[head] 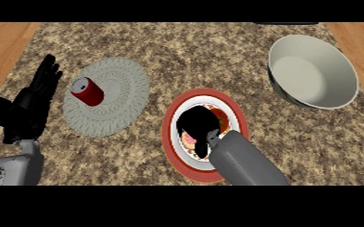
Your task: Pick the cupcake from the plate and place it in the bowl
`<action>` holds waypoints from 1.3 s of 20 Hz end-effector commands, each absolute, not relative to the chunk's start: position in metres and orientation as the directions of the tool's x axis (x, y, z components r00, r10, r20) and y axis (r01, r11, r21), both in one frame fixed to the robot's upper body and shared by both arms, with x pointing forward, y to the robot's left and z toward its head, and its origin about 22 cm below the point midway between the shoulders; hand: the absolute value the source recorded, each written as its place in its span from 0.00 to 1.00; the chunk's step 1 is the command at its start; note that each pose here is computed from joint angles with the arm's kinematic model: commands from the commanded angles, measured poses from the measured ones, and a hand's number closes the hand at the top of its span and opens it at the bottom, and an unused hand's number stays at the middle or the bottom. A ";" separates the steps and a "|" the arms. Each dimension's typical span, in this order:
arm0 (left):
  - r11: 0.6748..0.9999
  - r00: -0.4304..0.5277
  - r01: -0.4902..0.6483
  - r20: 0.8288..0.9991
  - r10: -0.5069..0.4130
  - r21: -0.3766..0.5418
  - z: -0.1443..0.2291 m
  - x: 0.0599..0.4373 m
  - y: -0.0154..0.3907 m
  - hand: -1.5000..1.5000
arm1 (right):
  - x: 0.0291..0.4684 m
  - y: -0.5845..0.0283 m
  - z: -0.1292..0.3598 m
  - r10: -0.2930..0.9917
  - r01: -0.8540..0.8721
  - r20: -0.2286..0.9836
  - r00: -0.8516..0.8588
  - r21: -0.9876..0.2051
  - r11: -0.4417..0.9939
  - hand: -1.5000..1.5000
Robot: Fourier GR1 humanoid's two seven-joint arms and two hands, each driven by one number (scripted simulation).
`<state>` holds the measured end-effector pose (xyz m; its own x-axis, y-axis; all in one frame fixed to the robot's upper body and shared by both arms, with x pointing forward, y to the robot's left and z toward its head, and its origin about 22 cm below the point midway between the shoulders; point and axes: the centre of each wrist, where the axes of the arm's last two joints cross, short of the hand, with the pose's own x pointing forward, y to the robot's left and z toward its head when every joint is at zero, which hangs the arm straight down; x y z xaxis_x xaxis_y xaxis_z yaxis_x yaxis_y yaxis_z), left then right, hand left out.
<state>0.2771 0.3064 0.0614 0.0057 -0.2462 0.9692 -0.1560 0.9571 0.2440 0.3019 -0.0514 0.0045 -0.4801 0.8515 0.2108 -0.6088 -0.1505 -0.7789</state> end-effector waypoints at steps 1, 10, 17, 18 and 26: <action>0.958 0.013 -0.151 0.970 -0.244 0.243 0.066 0.276 0.326 0.50 | 0.300 -0.049 -0.010 0.836 -0.627 0.243 -0.492 -0.765 -0.147 1.00; 0.953 0.018 -0.168 0.968 -0.251 0.251 0.049 0.282 0.307 0.50 | 0.317 -0.053 0.011 0.848 -0.451 0.213 -0.485 -0.892 -0.034 1.00; 0.944 0.026 -0.202 0.965 -0.261 0.261 0.057 0.263 0.311 0.50 | 0.261 -0.202 0.009 0.601 -0.390 0.214 -0.770 -0.904 -0.178 1.00; 0.943 0.037 -0.214 0.966 -0.254 0.256 0.055 0.260 0.319 0.50 | 0.263 -0.220 0.028 0.586 -0.350 0.194 -0.787 -0.922 -0.165 1.00; 0.940 0.048 -0.227 0.967 -0.251 0.255 0.048 0.259 0.322 0.50 | 0.257 -0.292 0.136 0.604 -0.045 0.152 -0.783 -0.981 0.188 1.00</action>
<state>0.2617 0.3202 0.0529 0.0366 -0.2536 0.9666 -0.2214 0.9411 0.2554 0.2598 -0.2654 0.0862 -0.7701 0.6141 0.1724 -0.1813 0.0484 -0.9822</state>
